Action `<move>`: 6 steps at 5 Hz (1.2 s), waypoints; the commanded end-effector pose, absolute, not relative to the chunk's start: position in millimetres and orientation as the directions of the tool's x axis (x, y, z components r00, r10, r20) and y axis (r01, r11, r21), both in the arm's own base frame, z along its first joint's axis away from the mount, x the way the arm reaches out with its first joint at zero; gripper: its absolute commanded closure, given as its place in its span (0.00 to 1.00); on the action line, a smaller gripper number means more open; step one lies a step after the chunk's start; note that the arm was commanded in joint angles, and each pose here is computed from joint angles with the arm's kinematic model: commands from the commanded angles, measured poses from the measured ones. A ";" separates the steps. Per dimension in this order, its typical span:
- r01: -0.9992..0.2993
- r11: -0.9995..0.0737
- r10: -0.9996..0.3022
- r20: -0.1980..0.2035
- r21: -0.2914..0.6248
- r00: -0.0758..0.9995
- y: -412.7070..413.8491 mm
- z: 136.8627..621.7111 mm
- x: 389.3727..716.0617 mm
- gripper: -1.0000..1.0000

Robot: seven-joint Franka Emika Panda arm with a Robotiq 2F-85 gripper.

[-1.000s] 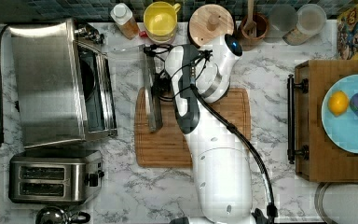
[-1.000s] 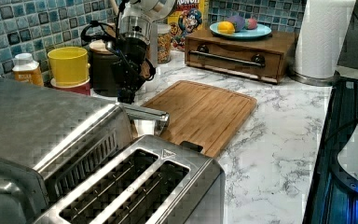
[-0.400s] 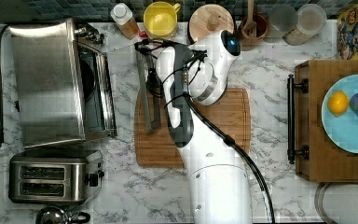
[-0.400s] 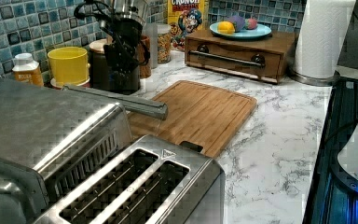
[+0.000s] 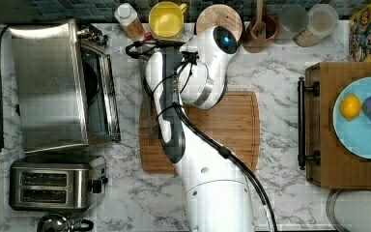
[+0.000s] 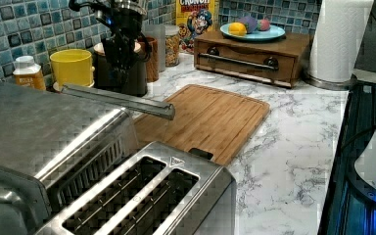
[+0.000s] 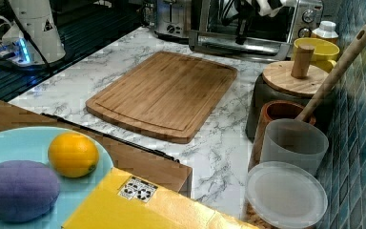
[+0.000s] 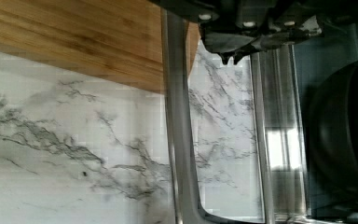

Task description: Close the oven.

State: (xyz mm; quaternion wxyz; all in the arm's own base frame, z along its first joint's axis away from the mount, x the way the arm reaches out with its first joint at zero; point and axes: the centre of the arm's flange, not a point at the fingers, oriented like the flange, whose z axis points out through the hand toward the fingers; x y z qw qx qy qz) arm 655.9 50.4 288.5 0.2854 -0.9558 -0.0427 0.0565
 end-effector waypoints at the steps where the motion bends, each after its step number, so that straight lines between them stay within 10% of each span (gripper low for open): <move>1: 0.341 -0.796 0.331 0.112 -0.499 0.937 235.4 416.3 609.9 1.00; 6: 0.355 -0.916 0.328 0.160 -0.186 0.931 304.7 435.2 572.4 1.00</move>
